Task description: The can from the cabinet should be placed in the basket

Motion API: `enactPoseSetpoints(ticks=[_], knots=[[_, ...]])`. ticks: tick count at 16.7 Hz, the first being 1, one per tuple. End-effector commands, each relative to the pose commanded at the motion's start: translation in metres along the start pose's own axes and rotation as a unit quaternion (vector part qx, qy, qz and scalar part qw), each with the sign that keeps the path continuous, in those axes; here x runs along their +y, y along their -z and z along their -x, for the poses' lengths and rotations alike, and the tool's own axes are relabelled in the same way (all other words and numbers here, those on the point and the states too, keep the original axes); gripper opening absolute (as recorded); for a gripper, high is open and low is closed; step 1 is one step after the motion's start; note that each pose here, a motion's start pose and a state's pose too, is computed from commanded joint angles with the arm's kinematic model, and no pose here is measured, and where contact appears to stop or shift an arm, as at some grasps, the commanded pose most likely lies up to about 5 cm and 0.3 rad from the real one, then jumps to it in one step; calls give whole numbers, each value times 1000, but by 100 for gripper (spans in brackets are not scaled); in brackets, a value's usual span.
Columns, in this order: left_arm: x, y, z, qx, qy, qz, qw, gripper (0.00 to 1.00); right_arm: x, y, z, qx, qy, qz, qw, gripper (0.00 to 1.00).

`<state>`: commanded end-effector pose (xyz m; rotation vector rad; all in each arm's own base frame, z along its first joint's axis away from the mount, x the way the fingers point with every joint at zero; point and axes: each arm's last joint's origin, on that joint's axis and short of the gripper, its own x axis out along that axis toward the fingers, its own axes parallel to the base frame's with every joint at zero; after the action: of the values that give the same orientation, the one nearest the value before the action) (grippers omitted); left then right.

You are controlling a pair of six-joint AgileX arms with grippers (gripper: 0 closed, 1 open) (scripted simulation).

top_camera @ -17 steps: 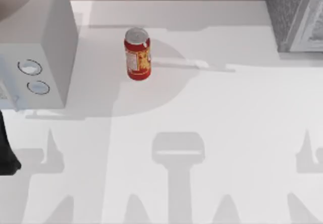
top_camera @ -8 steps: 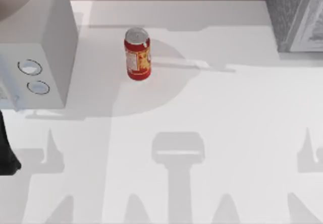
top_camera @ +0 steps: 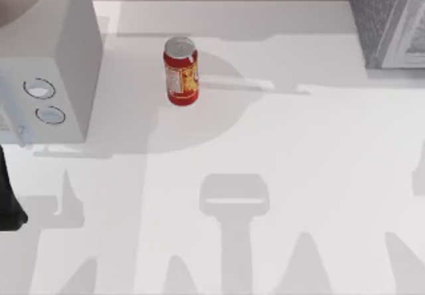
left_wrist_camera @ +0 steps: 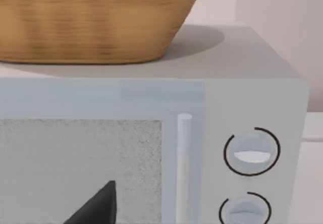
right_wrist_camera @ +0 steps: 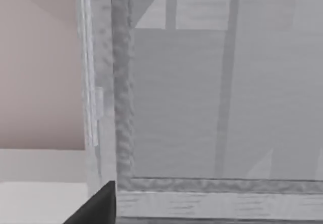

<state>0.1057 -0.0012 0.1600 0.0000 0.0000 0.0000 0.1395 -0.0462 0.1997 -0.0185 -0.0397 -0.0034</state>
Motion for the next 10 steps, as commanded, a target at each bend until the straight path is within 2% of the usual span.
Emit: enactPoseSetpoints(ticks=[5,10], knots=[[0,0,0,0,0,0,1000,100,-66,-1,-26,2,0,4,1000,100],[0,0,0,0,0,0,1000,100,-130,25,-23,13,-1,-3,1000,100]])
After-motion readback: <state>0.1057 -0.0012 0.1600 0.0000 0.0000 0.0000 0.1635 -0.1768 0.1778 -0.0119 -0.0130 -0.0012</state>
